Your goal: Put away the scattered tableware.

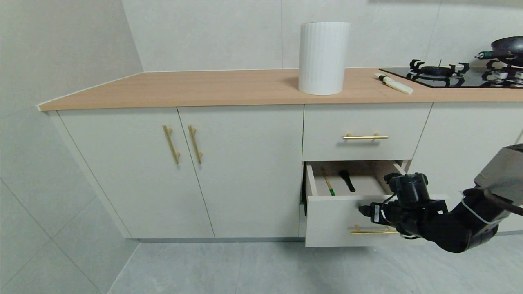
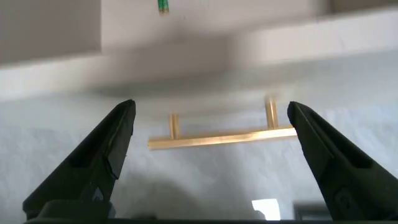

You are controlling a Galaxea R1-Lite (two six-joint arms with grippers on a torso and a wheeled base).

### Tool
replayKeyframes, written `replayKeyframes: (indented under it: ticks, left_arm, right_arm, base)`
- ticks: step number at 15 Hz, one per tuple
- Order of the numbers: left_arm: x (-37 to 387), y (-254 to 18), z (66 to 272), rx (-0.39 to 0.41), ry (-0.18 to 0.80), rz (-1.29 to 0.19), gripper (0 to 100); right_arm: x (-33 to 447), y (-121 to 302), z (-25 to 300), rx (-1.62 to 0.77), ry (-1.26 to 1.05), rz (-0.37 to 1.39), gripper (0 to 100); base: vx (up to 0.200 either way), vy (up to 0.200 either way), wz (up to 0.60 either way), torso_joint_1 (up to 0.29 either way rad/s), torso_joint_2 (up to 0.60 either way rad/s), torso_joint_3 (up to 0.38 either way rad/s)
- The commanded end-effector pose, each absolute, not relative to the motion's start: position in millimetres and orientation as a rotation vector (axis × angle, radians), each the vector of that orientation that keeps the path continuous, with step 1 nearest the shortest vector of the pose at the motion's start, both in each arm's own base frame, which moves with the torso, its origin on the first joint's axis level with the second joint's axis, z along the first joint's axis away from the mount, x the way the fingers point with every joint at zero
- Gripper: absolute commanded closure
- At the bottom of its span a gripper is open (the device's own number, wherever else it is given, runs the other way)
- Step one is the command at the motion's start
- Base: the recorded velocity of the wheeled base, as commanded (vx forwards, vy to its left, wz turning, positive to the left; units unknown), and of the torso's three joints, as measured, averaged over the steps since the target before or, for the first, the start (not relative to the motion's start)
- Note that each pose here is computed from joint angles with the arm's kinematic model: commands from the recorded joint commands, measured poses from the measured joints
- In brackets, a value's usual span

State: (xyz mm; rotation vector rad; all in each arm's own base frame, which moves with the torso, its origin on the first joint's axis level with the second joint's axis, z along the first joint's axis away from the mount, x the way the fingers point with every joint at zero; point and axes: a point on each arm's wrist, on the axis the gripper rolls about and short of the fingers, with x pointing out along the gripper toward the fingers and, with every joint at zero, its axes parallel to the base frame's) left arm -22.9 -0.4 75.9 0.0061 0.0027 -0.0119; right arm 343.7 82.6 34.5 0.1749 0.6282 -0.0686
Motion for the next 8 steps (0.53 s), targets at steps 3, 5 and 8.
replayKeyframes:
  ticks: [3,5,8]
  left_arm:
    - [-23,0,76,0.006,0.003,-0.011,0]
    - [-23,0,76,0.006,0.003,-0.011,0]
    - [-23,0,76,0.006,0.003,-0.011,0]
  right_arm:
    - [371,82,6,0.189,0.585,-0.098,0]
    - [375,82,-1,0.187,0.558,-0.114,0]
    - [387,77,0,0.233,0.512,-0.159,0]
  base:
    - [0.000,0.000,0.00,0.000,0.00,0.000]
    - [0.000,0.000,0.00,0.000,0.00,0.000]
    - [0.000,0.000,0.00,0.000,0.00,0.000]
